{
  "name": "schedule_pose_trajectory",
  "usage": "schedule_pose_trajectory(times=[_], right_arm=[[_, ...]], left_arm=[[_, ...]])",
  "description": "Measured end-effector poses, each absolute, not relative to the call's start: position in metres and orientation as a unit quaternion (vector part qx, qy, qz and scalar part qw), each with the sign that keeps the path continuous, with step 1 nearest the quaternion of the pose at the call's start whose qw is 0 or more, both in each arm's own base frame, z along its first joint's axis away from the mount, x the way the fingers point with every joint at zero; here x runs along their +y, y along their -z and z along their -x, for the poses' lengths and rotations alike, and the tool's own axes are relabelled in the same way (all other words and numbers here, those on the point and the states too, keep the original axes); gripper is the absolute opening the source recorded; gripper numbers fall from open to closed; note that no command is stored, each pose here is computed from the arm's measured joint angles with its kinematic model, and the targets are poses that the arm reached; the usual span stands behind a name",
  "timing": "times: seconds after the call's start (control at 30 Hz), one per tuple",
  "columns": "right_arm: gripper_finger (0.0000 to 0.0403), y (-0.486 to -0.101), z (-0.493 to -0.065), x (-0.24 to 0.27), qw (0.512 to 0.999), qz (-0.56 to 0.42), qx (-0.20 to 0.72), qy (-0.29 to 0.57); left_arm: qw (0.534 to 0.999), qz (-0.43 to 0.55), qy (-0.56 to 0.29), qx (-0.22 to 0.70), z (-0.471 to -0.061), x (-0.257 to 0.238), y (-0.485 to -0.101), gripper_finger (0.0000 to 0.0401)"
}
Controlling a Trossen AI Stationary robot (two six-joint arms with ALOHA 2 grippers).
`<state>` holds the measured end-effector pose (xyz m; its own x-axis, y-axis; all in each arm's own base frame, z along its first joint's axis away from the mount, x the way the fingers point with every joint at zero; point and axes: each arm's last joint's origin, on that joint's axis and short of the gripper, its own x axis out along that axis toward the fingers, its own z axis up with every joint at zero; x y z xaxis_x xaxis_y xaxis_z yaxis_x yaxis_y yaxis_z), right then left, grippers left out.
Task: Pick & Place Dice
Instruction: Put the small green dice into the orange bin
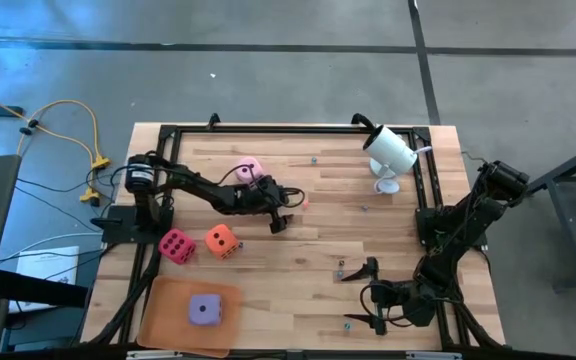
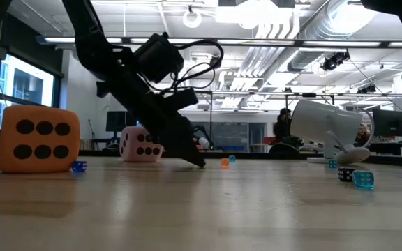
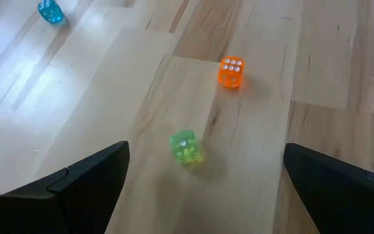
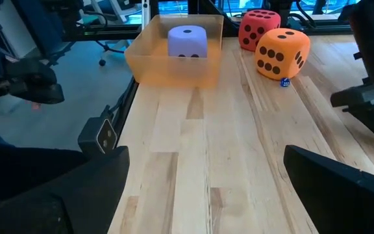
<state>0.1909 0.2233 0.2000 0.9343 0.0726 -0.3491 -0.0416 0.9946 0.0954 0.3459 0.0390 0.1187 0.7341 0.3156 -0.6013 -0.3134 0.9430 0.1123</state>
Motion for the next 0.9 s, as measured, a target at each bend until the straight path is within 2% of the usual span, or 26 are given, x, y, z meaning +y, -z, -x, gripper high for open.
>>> schedule_pose_trajectory(times=[0.4,0.9], right_arm=[[0.0398,-0.2,-0.191,0.223,0.982,-0.041,0.181,-0.029],[0.0398,-0.2,-0.191,0.223,0.982,-0.042,0.181,-0.03]], left_arm=[[0.931,0.033,-0.17,0.321,-0.349,0.042,-0.107,0.0352],[0.927,0.054,-0.172,0.328,-0.348,0.041,-0.105,0.0218]])
